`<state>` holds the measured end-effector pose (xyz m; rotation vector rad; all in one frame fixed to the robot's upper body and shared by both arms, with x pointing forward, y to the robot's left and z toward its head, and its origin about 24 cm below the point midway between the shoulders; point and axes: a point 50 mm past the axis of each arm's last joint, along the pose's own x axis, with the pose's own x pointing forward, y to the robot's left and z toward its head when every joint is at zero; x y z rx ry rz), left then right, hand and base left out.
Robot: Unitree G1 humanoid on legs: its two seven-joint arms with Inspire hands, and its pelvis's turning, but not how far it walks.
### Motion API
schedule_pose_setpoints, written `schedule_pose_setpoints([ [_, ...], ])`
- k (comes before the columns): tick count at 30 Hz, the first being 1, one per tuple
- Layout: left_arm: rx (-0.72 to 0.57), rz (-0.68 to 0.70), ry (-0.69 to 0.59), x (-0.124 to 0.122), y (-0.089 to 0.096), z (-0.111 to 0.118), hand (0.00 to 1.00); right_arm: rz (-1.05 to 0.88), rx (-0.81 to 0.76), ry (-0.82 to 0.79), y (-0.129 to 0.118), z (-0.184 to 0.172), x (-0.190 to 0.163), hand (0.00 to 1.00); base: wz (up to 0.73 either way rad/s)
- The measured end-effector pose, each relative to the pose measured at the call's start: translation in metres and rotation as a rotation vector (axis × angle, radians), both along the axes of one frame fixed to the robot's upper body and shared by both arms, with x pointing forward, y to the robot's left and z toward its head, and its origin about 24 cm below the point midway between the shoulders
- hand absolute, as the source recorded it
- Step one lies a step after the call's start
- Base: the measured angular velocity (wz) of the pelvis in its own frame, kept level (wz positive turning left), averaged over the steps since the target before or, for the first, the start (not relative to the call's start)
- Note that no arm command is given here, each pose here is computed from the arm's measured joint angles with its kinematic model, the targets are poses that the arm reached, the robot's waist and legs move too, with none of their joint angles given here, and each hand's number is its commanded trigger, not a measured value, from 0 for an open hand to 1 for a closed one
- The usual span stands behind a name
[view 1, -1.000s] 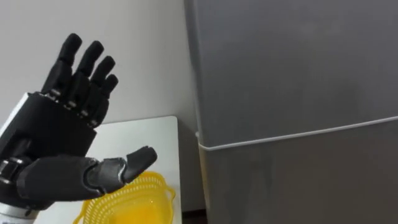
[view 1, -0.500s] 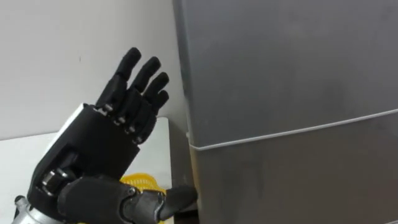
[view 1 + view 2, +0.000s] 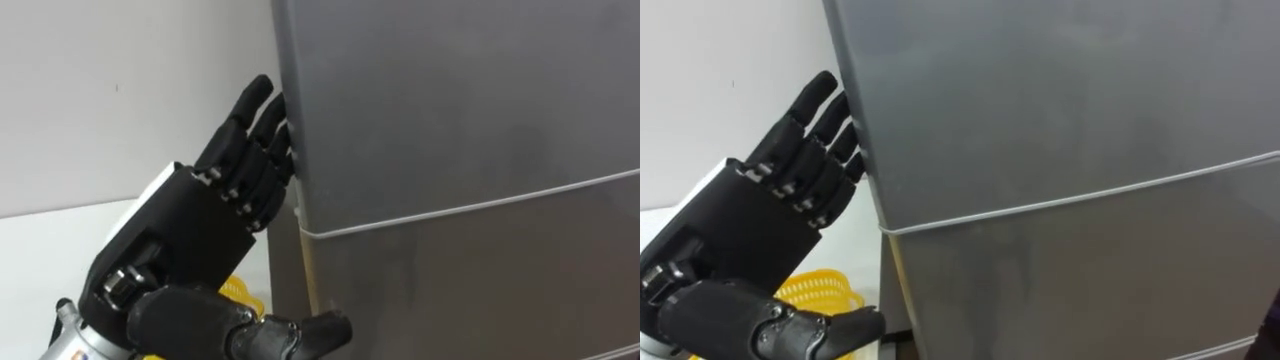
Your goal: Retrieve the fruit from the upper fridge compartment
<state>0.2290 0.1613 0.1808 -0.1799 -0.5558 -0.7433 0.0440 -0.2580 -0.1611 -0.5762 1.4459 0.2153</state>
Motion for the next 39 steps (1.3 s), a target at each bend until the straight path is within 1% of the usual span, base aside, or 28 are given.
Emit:
schedule_pose_setpoints([
  [3,-0.002,0.001,0.002,0.0,-0.001,0.0,0.0,0.017,-0.001,-0.001,0.0,0.0,0.003,0.0,0.08],
  [4,-0.002,0.001,0.003,0.0,-0.001,0.0,0.51,0.022,-0.001,-0.002,0.0,0.0,0.003,0.0,0.03],
  [5,-0.003,0.003,0.004,0.0,-0.001,0.0,0.6,0.028,-0.002,-0.003,0.0,0.0,0.005,0.0,0.0],
  [6,-0.003,0.003,0.005,0.0,-0.001,0.0,1.0,0.032,-0.003,-0.003,0.0,0.0,0.005,0.0,0.0],
  [10,-0.01,0.024,0.011,0.001,0.001,0.0,1.0,0.042,-0.005,0.0,0.0,0.001,0.005,0.0,0.0],
  [14,-0.039,0.085,0.024,0.008,0.007,0.001,1.0,0.05,-0.005,0.012,0.001,0.0,0.003,0.0,0.0],
  [22,-0.058,0.109,0.008,0.011,0.007,0.007,1.0,0.066,-0.003,0.048,0.002,-0.002,-0.004,0.0,0.0],
  [26,-0.055,0.058,-0.022,0.012,-0.002,0.013,1.0,0.064,-0.002,0.047,0.002,-0.002,-0.004,0.0,0.0],
  [27,-0.053,0.025,-0.022,0.012,-0.007,0.013,1.0,0.065,-0.003,0.045,0.002,-0.002,-0.003,0.0,-0.04],
  [30,-0.048,-0.037,-0.046,0.009,-0.012,0.014,1.0,0.066,-0.005,0.042,0.001,-0.001,-0.002,0.0,-0.02],
  [32,-0.037,-0.066,-0.03,0.009,-0.016,0.011,1.0,0.068,-0.007,0.036,0.0,-0.001,0.001,0.0,0.0],
  [39,-0.017,-0.131,-0.04,0.007,-0.022,0.009,1.0,0.069,-0.008,0.034,0.0,-0.001,0.001,0.0,0.0],
])
